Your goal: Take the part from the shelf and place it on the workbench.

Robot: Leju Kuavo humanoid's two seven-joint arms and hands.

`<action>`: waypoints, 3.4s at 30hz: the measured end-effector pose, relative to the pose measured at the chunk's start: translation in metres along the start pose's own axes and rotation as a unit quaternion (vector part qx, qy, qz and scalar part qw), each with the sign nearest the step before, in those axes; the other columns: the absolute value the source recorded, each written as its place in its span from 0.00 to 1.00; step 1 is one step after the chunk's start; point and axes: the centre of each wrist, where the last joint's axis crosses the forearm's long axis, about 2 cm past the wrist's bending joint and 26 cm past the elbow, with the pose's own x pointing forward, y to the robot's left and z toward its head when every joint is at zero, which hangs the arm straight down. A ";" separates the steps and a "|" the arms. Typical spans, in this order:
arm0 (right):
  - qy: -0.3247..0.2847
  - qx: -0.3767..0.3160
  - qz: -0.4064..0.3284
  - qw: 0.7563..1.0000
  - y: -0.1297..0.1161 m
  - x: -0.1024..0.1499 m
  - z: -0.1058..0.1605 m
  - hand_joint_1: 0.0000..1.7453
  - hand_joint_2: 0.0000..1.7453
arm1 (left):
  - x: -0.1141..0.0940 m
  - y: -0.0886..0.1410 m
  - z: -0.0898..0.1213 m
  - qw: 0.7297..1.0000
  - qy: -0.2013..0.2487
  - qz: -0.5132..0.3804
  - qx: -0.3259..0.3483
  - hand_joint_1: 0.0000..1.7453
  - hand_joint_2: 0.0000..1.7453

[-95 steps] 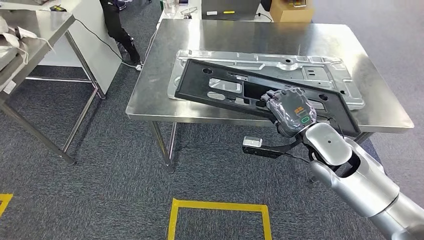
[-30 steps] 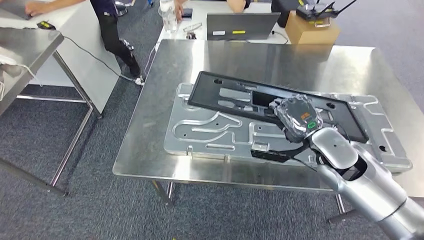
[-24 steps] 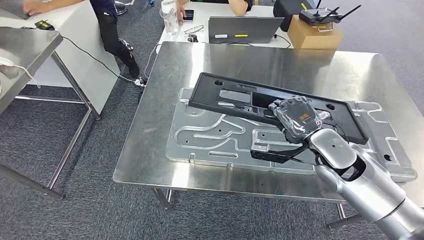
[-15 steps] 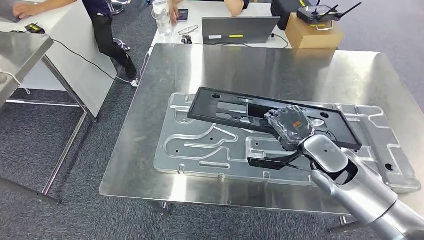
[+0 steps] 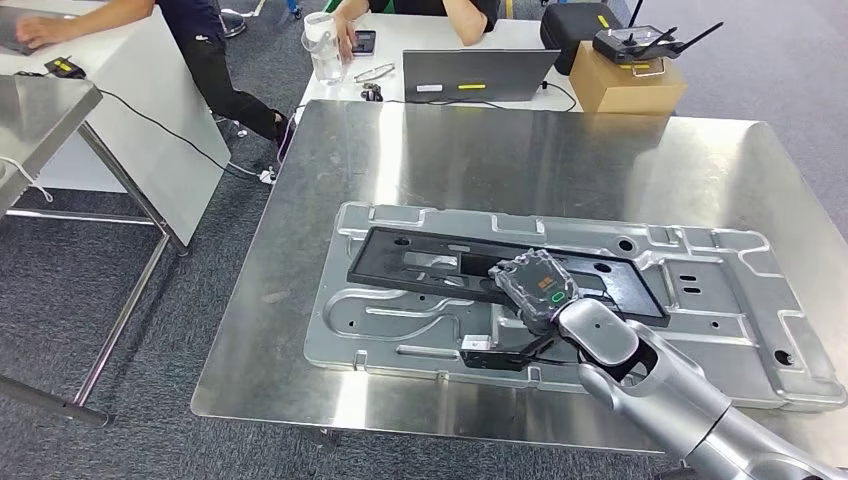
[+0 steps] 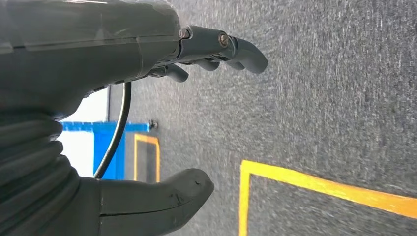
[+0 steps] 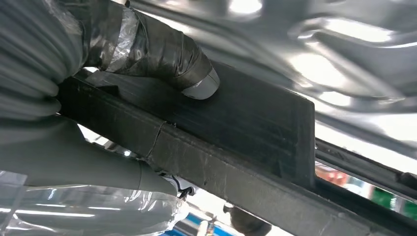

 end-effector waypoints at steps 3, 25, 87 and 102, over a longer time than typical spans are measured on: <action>-0.005 0.005 0.000 1.000 0.002 0.003 -0.002 1.00 1.00 | 0.001 -0.001 0.000 1.000 -0.001 0.000 -0.002 0.00 1.00; -0.024 0.015 -0.008 1.000 0.004 0.014 -0.014 0.00 0.00 | 0.001 -0.007 -0.002 1.000 -0.001 0.016 -0.017 0.00 0.00; -0.134 -0.257 -0.035 0.956 -0.128 0.117 -0.025 0.00 0.00 | -0.007 -0.008 0.014 0.998 0.016 0.058 -0.014 0.00 0.00; -0.130 -0.245 -0.039 0.960 -0.104 0.117 -0.017 0.00 0.00 | -0.008 -0.010 0.014 0.998 0.012 0.054 -0.003 0.00 0.00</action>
